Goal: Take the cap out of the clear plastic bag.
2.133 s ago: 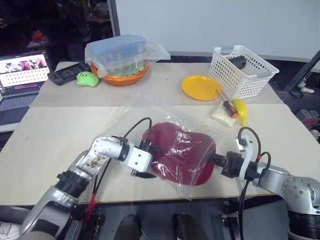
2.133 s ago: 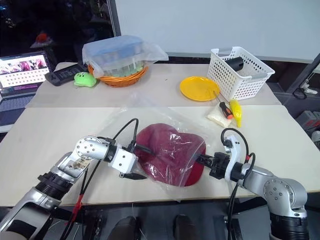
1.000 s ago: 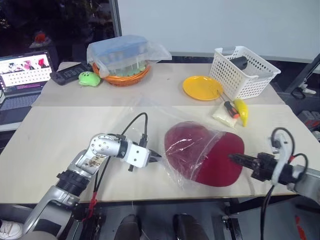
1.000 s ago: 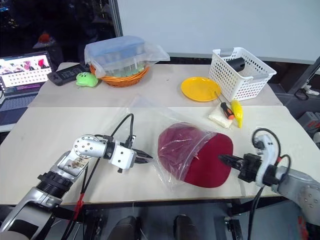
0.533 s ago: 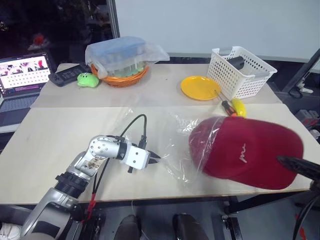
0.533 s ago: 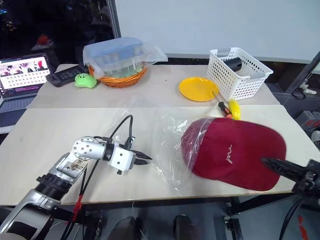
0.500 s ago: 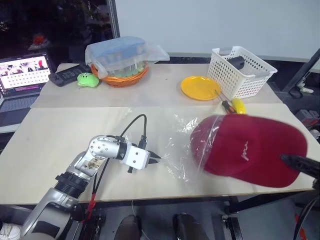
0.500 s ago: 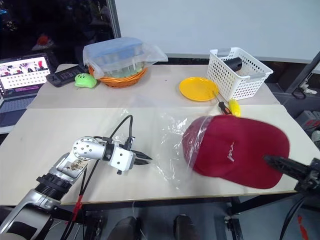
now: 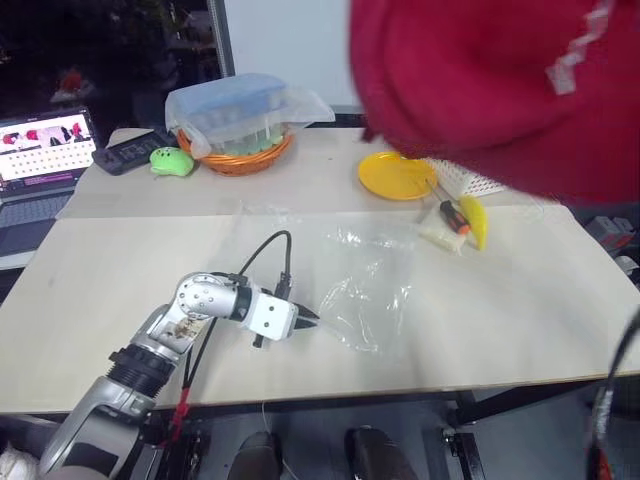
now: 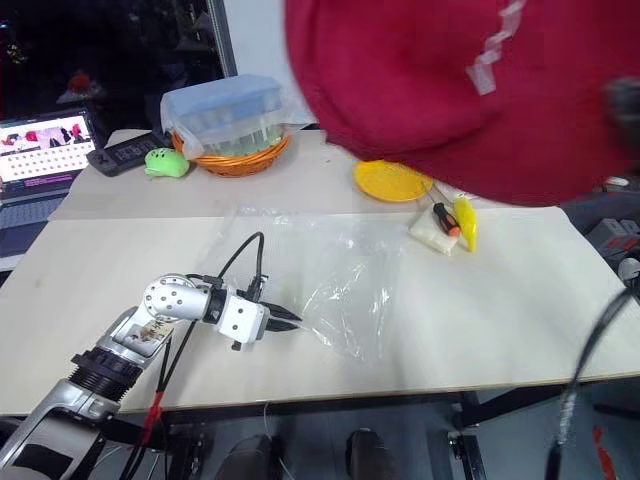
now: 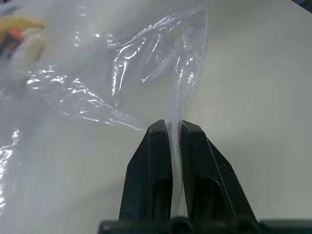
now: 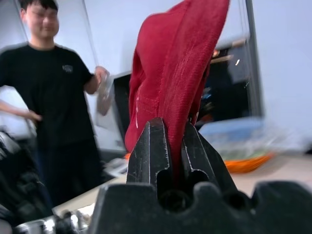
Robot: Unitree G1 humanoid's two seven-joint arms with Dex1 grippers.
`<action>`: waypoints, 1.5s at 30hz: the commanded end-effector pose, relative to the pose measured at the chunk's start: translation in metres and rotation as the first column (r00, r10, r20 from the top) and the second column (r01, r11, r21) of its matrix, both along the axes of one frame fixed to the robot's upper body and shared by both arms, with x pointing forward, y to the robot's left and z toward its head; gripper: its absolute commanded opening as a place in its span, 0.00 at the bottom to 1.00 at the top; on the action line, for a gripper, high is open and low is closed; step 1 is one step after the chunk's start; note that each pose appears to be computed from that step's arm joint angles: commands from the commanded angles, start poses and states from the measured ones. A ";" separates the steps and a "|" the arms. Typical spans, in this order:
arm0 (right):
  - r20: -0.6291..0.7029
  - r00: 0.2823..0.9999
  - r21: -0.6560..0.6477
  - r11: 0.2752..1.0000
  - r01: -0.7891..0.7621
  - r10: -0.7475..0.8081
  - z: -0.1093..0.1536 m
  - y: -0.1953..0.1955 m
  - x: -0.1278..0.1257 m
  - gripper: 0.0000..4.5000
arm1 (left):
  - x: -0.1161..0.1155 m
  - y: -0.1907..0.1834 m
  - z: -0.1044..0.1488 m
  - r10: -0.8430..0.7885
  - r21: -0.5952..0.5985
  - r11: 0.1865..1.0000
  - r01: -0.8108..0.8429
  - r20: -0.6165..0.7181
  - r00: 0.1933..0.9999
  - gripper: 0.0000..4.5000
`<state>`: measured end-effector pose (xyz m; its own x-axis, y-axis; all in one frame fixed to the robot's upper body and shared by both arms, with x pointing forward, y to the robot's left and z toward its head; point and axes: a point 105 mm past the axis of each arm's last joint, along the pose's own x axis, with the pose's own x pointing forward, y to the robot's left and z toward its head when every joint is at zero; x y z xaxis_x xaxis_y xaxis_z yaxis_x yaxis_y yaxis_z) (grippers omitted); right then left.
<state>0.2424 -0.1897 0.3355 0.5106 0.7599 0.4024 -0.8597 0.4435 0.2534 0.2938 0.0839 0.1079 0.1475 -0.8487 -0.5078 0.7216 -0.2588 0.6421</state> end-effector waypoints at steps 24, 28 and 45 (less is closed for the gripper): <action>-0.389 0.759 -0.439 0.829 0.346 -0.522 -0.172 -0.062 0.094 1.00 | -0.017 0.015 0.021 0.144 -0.121 0.981 -0.151 -0.067 0.987 0.29; -0.322 0.774 -0.500 0.793 0.349 -0.544 -0.162 -0.067 0.093 1.00 | -0.026 0.022 0.022 0.129 -0.100 0.985 -0.139 -0.099 0.987 0.59; 0.009 0.818 -0.640 0.625 0.446 -0.575 -0.182 -0.023 0.120 1.00 | 0.021 0.140 0.111 0.661 -0.632 0.008 -0.775 -0.578 0.478 1.00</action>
<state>0.3584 -0.2149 0.1422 0.8695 0.4255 -0.2509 -0.4433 0.8962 -0.0163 0.3172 0.2070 0.2112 0.8808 -0.4474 0.1549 0.4433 0.8942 0.0620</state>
